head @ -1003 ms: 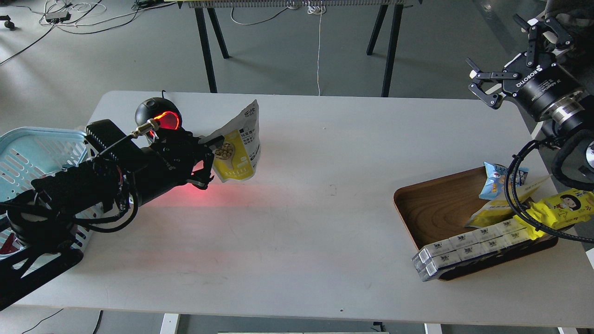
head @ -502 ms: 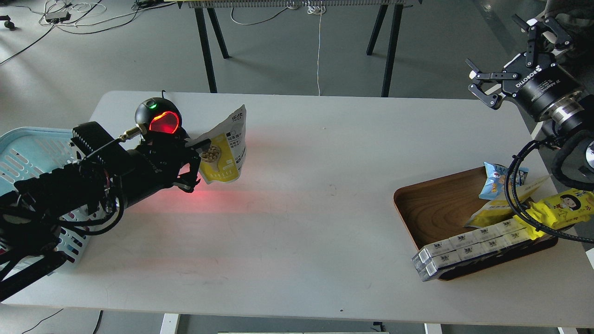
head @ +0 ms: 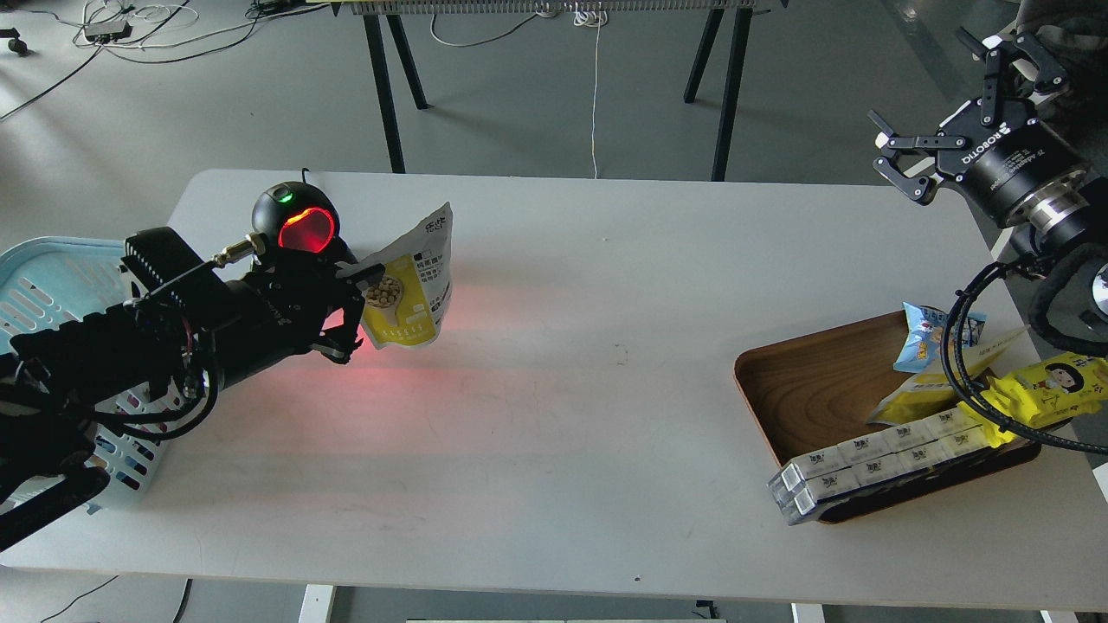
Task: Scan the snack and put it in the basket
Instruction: 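Lift the packet with the left gripper and hold it before the scanner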
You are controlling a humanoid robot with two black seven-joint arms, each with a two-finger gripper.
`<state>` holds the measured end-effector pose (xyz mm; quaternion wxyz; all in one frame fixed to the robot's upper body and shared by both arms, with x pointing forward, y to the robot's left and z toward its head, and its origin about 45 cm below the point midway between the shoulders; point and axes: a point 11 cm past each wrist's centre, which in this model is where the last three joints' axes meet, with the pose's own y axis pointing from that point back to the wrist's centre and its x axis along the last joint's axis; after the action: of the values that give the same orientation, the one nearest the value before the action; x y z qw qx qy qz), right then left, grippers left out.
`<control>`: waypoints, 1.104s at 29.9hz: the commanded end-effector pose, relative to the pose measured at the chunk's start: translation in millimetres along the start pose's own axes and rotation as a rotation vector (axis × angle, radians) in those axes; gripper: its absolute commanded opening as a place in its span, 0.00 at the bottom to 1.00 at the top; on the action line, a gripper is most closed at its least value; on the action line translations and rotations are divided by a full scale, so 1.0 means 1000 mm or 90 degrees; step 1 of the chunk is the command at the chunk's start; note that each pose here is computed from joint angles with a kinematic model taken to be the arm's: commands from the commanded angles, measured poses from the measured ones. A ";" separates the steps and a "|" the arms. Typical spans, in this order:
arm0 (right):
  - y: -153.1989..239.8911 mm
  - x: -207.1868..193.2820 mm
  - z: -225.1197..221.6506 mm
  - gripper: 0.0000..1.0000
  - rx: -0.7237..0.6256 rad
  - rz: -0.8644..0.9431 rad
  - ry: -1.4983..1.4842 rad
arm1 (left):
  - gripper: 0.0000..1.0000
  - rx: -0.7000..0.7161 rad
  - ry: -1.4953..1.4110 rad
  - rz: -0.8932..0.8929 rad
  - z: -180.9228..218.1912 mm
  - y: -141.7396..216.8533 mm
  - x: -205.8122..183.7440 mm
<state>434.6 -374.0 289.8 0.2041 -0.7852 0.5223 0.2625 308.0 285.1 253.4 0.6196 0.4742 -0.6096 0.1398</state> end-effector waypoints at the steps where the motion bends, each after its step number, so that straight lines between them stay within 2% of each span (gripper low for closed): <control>1: -0.002 -0.002 0.003 0.99 -0.001 -0.003 -0.003 | 0.02 0.000 -0.001 -0.003 0.000 0.000 0.000; 33: -0.004 -0.002 0.011 0.99 -0.006 -0.005 -0.012 | 0.02 0.002 -0.048 -0.118 -0.012 -0.010 0.024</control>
<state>435.5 -366.9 283.9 0.2058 -0.7852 0.5179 0.2700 325.6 281.5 269.8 0.6076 0.5307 -0.5868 0.0696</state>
